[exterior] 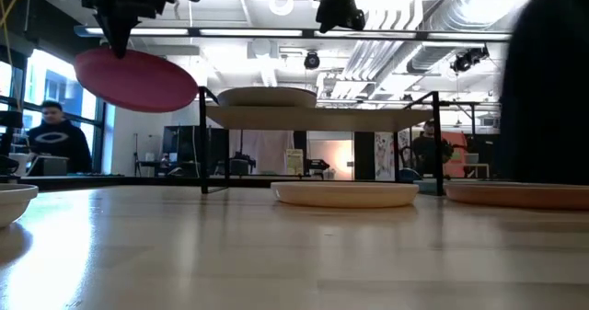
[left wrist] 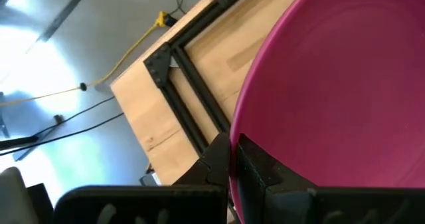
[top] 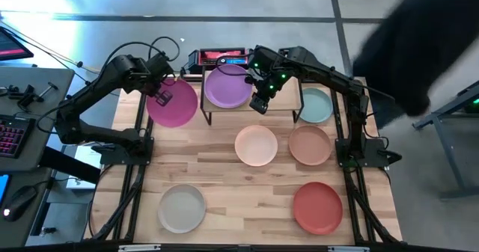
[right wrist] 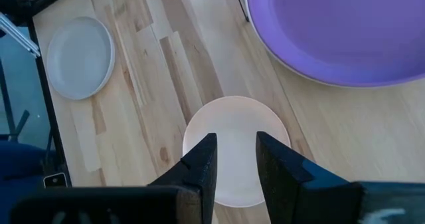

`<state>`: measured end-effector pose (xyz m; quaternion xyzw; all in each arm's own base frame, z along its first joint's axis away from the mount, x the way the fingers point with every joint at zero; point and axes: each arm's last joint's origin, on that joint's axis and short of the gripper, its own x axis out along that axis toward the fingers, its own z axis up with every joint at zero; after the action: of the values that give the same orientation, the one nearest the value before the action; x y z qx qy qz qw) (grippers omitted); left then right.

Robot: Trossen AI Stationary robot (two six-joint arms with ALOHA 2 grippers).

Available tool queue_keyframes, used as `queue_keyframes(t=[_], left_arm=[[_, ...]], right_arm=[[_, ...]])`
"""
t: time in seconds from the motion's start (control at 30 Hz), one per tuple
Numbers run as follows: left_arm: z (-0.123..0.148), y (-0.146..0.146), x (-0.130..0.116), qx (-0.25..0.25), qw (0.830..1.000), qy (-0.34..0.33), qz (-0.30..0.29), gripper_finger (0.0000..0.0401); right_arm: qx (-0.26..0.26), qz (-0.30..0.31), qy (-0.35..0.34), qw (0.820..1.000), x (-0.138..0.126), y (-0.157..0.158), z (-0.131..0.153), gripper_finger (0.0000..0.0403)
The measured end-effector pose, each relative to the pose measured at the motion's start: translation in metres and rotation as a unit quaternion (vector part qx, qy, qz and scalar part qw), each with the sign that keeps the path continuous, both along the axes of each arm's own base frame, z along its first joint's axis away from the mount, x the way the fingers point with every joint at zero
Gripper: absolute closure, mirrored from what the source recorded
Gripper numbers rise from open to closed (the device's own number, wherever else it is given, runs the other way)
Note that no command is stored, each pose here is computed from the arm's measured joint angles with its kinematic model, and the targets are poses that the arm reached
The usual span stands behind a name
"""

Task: Place and stack plates onto a shelf
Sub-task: Stack the pink plate on top of the purple plate on the shelf

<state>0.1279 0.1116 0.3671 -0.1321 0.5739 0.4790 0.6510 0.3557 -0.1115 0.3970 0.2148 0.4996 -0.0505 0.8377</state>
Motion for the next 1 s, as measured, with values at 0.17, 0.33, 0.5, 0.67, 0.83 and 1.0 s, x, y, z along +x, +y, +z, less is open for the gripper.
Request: queue_keyframes(t=[0.17, 0.33, 0.5, 0.67, 0.83, 1.0], left_arm=[[0.002, 0.001, -0.002, 0.027, 0.999, 0.014, 0.012, 0.0401], [0.02, 0.0, -0.004, 0.054, 0.998, -0.012, 0.016, 0.0401], [0.046, -0.004, -0.008, 0.083, 0.995, -0.049, 0.007, 0.0401], [0.065, -0.008, -0.013, 0.101, 0.992, -0.081, -0.002, 0.0401], [0.076, -0.011, -0.015, 0.099, 0.988, -0.113, -0.017, 0.0401], [0.076, -0.012, -0.008, 0.084, 0.986, -0.141, -0.036, 0.0401]], right_arm=[[-0.019, -0.01, 0.0, 1.0, 0.001, -0.001, 0.0, 0.0318], [-0.031, -0.028, -0.003, 0.999, 0.002, -0.003, 0.001, 0.0318], [-0.042, -0.029, -0.038, 0.998, 0.008, -0.005, 0.004, 0.0318], [-0.07, -0.024, -0.108, 0.991, 0.018, -0.01, 0.013, 0.0318], [-0.116, 0.0, -0.183, 0.976, 0.028, -0.013, 0.024, 0.0317], [-0.15, 0.004, -0.246, 0.958, 0.035, -0.019, 0.034, 0.0291]])
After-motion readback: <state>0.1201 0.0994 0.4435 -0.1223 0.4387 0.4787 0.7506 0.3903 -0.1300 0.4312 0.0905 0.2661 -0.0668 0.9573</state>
